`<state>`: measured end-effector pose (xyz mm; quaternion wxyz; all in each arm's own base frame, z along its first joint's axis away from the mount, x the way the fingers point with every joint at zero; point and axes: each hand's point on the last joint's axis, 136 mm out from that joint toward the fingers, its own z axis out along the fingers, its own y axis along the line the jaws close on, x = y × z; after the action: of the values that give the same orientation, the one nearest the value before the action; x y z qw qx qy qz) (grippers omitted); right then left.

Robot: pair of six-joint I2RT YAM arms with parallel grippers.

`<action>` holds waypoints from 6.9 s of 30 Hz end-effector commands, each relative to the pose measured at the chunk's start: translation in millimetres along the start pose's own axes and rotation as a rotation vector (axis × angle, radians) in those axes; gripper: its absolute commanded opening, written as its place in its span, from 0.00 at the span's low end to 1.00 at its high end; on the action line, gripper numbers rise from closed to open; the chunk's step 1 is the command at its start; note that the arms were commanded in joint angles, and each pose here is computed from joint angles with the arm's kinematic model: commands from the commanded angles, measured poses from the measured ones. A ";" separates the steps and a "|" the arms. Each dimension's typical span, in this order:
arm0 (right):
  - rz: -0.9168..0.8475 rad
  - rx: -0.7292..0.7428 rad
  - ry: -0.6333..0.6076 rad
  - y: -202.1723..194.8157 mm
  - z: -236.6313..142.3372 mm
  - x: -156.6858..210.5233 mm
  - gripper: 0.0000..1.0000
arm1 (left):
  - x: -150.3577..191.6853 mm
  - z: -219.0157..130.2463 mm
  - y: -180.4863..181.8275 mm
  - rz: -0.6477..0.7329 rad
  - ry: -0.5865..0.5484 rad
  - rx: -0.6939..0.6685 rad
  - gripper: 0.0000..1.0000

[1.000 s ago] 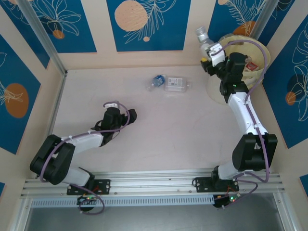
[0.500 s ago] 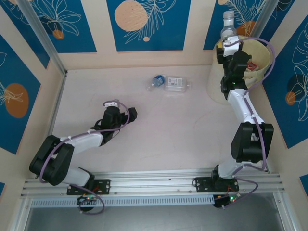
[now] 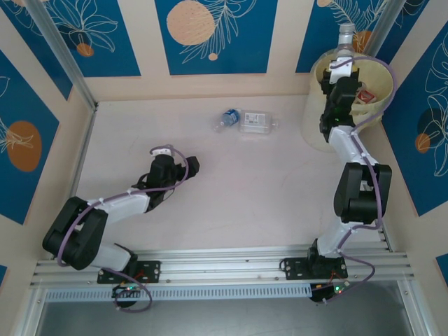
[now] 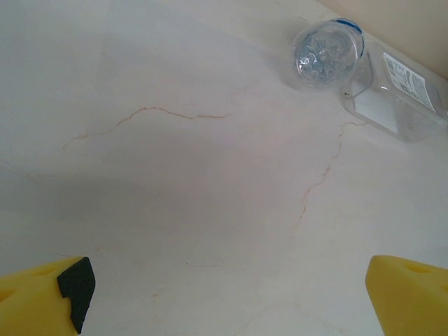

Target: Put the plastic bottles in the bin

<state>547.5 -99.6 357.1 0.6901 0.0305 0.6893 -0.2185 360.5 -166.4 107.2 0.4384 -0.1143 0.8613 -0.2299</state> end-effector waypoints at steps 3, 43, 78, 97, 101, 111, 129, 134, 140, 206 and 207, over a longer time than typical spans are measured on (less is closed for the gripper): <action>0.165 -0.074 0.269 -10.8 -3.5 24.5 0.61 | -5.2 5.8 4.4 -0.007 -0.010 -0.019 1.00; 0.220 -0.294 -0.074 13.9 -65.2 -37.6 1.00 | -34.3 83.3 -87.4 0.339 0.184 0.184 1.00; 0.417 -0.771 0.250 101.8 -266.2 -12.9 1.00 | -52.3 198.9 -112.0 0.503 0.430 0.224 0.59; 1.117 -0.953 0.711 214.3 -236.6 49.5 0.99 | -63.4 17.8 -194.0 0.115 0.195 0.781 0.52; 1.229 -1.159 0.620 234.5 -238.0 10.6 0.99 | -41.5 0.9 -209.4 0.075 0.274 0.878 0.52; 1.169 -1.243 0.664 273.0 -234.2 -5.4 0.99 | -11.3 -25.5 -240.3 0.099 0.368 1.018 0.52; 0.998 -1.018 0.523 197.1 -213.1 -23.2 0.62 | -6.2 -16.6 -233.8 0.112 0.377 0.933 1.00; 0.967 -0.687 0.322 103.3 -180.9 -38.9 0.63 | -3.0 -14.5 -224.9 0.120 0.369 0.892 1.00; 1.239 -0.436 0.122 -0.2 -133.3 -42.5 0.64 | 0.7 -13.1 -219.4 0.122 0.374 0.879 1.00; 0.725 -0.380 0.217 18.9 -85.1 -118.6 0.93 | 19.2 14.5 -190.7 0.047 0.397 0.794 1.00; 0.735 -0.418 0.250 25.3 -82.9 -113.8 0.93 | 20.3 15.1 -190.7 0.041 0.400 0.796 1.00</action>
<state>479.1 -49.8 475.4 0.6845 0.2016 0.6962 0.0788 356.3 -345.6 185.9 0.2797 0.1339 0.7788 -0.5452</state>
